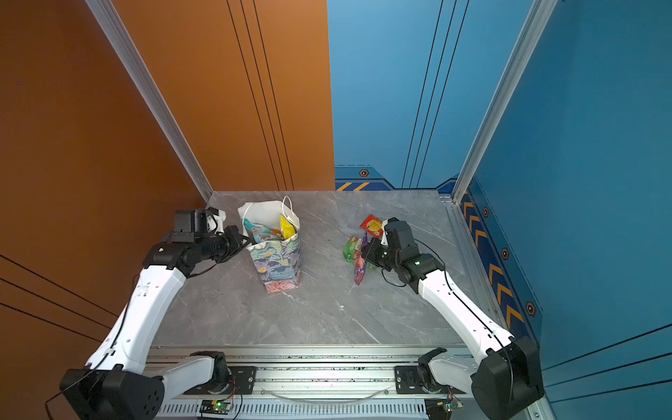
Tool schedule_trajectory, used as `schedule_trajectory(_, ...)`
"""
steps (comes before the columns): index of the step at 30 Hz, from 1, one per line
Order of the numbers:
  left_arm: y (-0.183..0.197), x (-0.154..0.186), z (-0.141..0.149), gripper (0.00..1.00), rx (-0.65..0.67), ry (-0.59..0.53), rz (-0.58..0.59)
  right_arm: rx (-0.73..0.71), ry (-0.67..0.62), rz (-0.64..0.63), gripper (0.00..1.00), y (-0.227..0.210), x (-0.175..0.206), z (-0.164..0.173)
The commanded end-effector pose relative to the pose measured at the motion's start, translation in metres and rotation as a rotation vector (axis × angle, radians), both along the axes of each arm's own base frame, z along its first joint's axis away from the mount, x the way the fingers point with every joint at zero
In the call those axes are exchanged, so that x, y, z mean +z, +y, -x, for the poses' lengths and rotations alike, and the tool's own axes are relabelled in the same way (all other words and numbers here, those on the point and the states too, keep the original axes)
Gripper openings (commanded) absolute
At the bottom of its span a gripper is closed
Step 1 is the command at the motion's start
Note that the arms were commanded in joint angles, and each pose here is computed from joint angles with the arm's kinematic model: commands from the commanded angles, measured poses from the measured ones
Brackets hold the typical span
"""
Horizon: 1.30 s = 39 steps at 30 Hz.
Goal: Place the snacks into the paper bag
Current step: Place the snack in the paper bag.
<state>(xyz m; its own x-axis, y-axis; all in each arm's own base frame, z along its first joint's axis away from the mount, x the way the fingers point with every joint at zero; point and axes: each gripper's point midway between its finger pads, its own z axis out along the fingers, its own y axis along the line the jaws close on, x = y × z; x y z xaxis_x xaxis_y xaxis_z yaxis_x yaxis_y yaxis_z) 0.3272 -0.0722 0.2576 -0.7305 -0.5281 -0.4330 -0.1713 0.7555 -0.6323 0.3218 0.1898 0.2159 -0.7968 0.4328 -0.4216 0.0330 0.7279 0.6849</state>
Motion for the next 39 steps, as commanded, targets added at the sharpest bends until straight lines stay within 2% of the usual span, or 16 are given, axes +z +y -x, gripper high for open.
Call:
schedule_trajectory(1,-0.002,0.002,0.002,0.00,-0.012,-0.004,0.024,0.027,-0.092,0.004,0.00,0.012,0.035,-0.014)
schedule_trajectory(14,-0.003,0.004,0.004,0.00,-0.011,-0.007,0.027,0.237,-0.303,-0.056,0.00,0.101,0.132,-0.056)
schedule_trajectory(25,-0.003,0.005,0.005,0.00,-0.008,-0.011,0.027,0.333,-0.479,-0.132,0.00,0.155,0.219,-0.084)
schedule_trajectory(30,-0.003,0.005,0.004,0.00,-0.010,-0.012,0.029,0.346,-0.531,-0.135,0.00,0.172,0.238,-0.102)
schedule_trajectory(39,-0.003,0.005,0.004,0.00,-0.007,-0.009,0.029,0.349,-0.609,-0.211,0.00,0.205,0.258,-0.128)
